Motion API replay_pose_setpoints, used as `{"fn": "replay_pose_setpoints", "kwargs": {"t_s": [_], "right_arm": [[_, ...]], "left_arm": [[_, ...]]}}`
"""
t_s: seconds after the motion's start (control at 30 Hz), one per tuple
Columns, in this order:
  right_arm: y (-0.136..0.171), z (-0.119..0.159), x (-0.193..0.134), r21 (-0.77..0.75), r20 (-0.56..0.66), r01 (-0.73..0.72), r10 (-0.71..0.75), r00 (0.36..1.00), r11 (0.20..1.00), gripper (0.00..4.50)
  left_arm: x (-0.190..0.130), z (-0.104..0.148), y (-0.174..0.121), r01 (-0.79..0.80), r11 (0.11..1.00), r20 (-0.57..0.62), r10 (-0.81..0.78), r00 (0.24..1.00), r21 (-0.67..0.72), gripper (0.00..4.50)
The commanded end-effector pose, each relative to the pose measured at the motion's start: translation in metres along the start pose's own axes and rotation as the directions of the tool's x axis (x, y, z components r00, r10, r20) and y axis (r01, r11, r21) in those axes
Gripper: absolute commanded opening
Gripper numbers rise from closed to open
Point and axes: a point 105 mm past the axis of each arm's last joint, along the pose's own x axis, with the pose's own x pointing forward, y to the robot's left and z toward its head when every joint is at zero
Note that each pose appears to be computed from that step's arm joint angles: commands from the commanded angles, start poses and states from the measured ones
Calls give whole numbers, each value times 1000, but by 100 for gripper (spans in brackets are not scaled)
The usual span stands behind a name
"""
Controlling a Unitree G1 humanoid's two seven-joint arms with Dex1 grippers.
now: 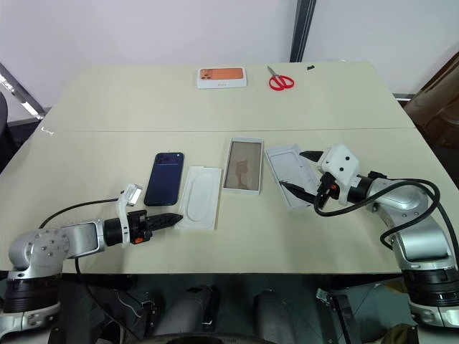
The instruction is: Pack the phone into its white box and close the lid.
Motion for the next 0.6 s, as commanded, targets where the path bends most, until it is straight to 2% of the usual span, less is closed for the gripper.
{"fn": "replay_pose_setpoints", "kwargs": {"t_s": [0.03,0.13,0.23,0.47,0.6], "right_arm": [[1,14,3,-48,44,2,0,999,999,450],[0,14,3,-53,44,7,-4,999,999,450],[-1,15,3,-54,44,8,-6,999,998,450],[3,8,2,-42,28,-3,5,1000,999,450],[15,7,13,-3,29,-75,75,997,997,450]], "left_arm": [[1,7,-10,51,999,11,-51,999,14,73],[3,1,-6,29,999,-12,-29,1000,13,73],[2,0,-1,-2,1000,-10,2,1000,22,3],[-2,7,1,5,1000,34,-5,999,6,3],[-13,31,-1,21,999,125,-25,992,34,3]]}}
